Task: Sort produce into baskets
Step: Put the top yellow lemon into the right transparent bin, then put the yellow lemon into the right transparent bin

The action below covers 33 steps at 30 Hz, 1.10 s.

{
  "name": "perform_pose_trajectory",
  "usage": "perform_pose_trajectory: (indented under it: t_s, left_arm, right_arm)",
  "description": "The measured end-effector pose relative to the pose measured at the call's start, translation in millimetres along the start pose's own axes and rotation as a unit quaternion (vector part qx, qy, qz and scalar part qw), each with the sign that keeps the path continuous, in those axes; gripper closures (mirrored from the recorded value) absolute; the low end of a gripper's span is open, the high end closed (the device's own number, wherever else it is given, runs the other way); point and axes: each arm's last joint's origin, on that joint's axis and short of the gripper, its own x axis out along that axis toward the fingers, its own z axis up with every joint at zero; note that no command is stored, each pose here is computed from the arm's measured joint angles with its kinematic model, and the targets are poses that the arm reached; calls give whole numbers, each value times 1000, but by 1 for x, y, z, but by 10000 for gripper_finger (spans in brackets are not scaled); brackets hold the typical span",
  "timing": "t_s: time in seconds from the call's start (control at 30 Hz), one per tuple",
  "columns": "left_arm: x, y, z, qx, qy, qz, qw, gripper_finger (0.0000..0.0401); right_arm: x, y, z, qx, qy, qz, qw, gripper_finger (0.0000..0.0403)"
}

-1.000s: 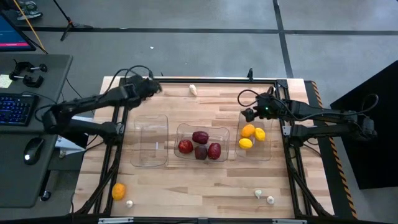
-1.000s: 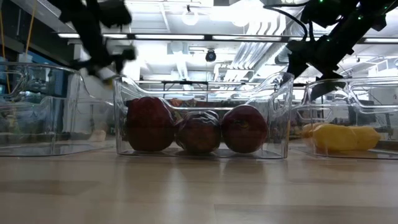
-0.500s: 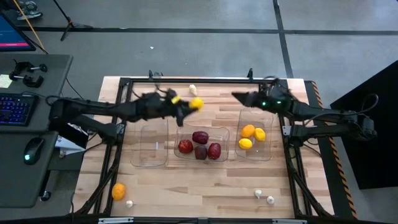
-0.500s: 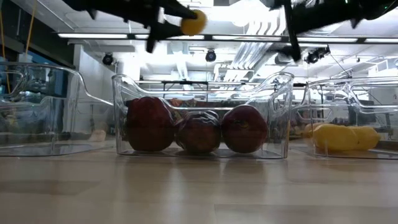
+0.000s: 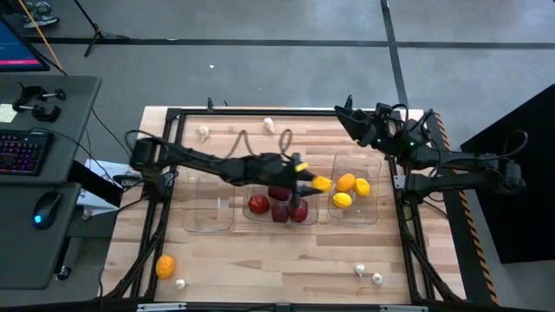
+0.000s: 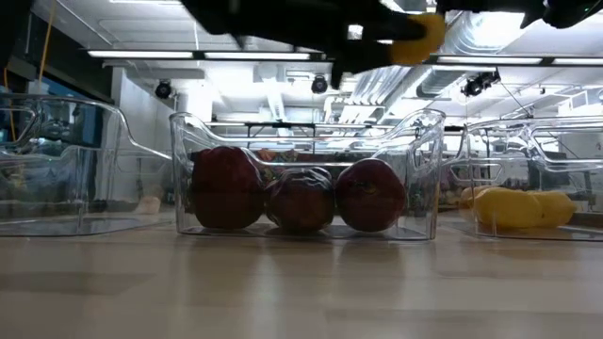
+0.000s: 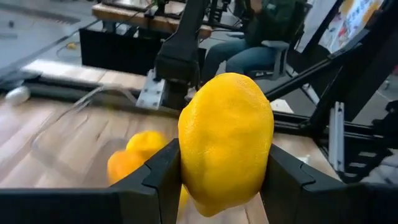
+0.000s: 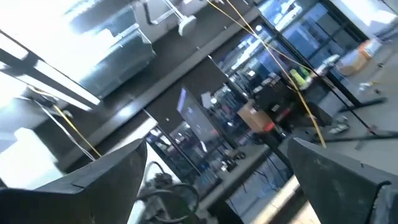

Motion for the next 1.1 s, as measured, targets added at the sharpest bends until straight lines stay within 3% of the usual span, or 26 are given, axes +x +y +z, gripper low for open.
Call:
perform_pose_trajectory:
  t_s: [0.2,0.37,0.47,0.67,0.97,1.1]
  left_arm:
    - [45,4,-3,46,-6,0,999,249]
    - [73,6,-8,74,-11,13,997,248]
    - [85,8,-10,73,-10,15,997,248]
    - [93,9,-7,72,20,40,996,241]
    - [93,17,-2,24,28,54,998,168]
    - [91,16,3,31,42,55,997,140]
  right_arm:
    - [0,-3,-4,-10,19,-17,1000,24]
    - [0,-3,-4,57,18,-19,998,24]
    - [0,-5,-4,61,21,-25,998,24]
    - [0,-6,-6,63,29,-35,997,24]
    - [-1,-5,-6,25,39,-19,999,24]
    - [-4,-2,-2,2,33,-13,999,24]
